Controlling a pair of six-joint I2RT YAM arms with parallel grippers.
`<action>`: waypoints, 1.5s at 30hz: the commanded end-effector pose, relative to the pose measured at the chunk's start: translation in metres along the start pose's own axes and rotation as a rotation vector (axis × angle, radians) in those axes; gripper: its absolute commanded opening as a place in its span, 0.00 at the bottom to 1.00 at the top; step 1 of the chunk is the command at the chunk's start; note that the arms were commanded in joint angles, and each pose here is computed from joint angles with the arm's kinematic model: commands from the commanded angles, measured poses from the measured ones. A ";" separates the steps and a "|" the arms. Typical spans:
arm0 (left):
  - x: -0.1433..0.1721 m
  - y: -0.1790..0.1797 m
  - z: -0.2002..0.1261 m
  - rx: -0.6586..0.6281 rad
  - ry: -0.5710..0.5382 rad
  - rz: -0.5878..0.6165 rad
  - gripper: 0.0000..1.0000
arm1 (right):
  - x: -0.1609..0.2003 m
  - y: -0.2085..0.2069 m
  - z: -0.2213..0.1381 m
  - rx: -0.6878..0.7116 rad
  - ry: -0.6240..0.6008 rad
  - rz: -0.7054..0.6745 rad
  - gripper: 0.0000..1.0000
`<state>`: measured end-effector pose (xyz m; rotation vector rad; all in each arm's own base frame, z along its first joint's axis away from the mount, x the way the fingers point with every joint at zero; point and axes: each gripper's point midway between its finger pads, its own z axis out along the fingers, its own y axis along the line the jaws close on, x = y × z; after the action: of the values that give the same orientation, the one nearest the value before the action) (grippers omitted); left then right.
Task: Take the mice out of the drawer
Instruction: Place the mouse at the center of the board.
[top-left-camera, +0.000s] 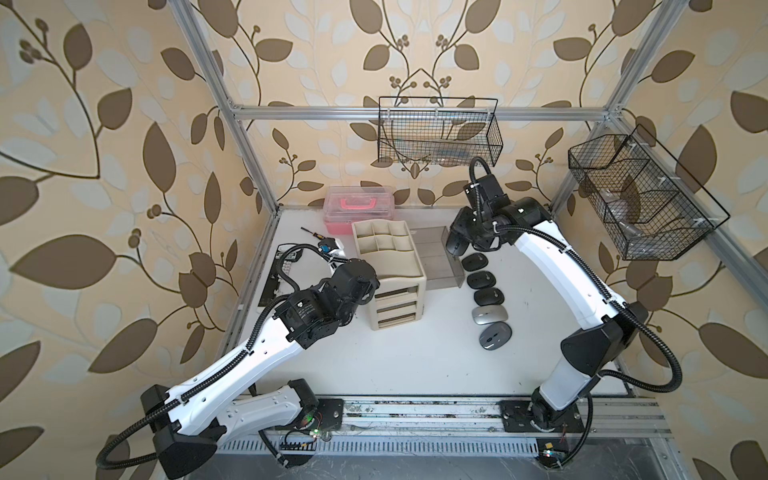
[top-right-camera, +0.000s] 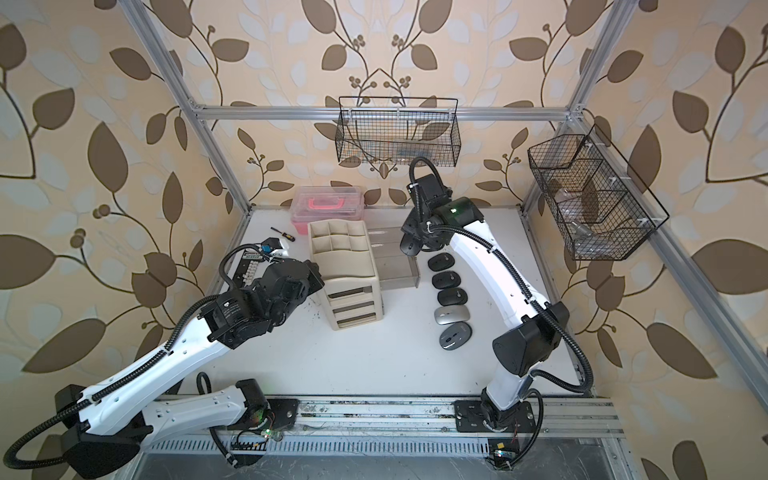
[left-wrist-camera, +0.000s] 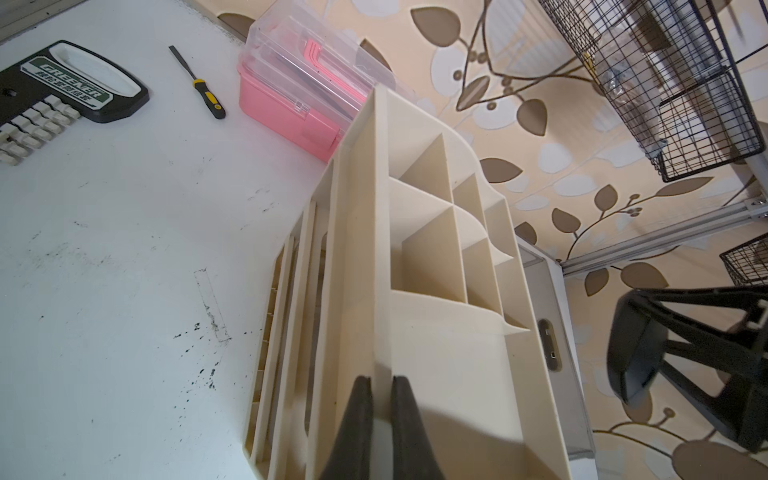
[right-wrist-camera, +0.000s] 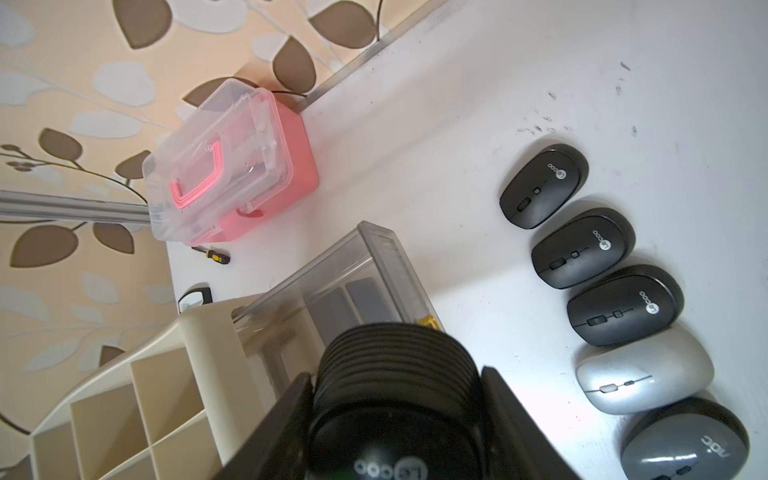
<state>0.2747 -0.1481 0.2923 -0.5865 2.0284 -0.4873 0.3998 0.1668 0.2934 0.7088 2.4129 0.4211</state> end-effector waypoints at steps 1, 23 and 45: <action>-0.018 0.017 -0.002 -0.089 -0.096 0.006 0.00 | -0.005 -0.012 0.003 -0.006 0.025 0.082 0.51; -0.024 0.035 -0.023 -0.060 -0.081 -0.038 0.00 | -0.040 -0.076 0.141 0.143 -0.050 0.524 0.52; -0.015 0.030 -0.024 -0.010 -0.029 -0.077 0.00 | -0.050 -0.119 0.248 0.289 -0.012 0.648 0.52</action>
<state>0.2494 -0.1102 0.2909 -0.6355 2.0273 -0.4653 0.5389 0.0806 0.0779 1.5577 2.2229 0.3349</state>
